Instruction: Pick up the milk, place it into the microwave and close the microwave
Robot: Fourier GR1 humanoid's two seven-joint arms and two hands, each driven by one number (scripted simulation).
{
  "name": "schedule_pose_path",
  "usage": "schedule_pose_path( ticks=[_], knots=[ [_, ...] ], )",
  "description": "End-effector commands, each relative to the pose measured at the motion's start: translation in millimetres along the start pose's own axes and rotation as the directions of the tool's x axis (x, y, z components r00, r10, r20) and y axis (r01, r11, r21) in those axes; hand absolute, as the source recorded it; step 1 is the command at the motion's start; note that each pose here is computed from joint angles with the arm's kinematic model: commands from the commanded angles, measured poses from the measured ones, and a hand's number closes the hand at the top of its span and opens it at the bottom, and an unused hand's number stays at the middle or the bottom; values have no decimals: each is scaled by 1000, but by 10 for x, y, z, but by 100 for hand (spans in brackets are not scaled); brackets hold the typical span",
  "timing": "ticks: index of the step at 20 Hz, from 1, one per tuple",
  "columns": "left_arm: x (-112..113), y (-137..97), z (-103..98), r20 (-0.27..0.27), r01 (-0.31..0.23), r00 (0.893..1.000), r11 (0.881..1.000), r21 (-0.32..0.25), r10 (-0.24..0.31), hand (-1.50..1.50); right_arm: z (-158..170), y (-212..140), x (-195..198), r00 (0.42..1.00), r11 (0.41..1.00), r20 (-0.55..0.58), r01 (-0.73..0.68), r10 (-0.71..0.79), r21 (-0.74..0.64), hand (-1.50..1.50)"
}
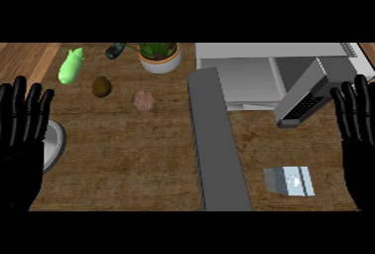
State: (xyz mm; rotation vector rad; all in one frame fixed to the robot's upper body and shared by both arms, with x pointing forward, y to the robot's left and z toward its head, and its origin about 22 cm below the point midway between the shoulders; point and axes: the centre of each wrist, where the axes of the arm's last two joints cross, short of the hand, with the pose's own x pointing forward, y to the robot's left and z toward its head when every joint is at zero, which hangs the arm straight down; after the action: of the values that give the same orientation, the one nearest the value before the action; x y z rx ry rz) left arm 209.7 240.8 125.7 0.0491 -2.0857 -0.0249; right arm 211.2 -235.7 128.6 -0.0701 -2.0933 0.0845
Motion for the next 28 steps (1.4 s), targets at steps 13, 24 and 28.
schedule_pose_path(
  ticks=[13, 24, 28],
  knots=[
    [-343, -348, 501, -140, -182, 969, 972, 149, 203, -150, 1111, 24, 493, 996, 998, -84, -26, 21, -59, -150],
    [-374, -197, 1155, -153, -203, 963, 971, 127, 221, -150, 1586, -12, 0, 986, 993, -162, -57, 39, -105, -150],
    [-346, -408, 1150, -141, -222, 961, 966, 130, 239, -150, 1719, -83, -106, 981, 992, -195, -34, 10, -119, -150]
  ],
)
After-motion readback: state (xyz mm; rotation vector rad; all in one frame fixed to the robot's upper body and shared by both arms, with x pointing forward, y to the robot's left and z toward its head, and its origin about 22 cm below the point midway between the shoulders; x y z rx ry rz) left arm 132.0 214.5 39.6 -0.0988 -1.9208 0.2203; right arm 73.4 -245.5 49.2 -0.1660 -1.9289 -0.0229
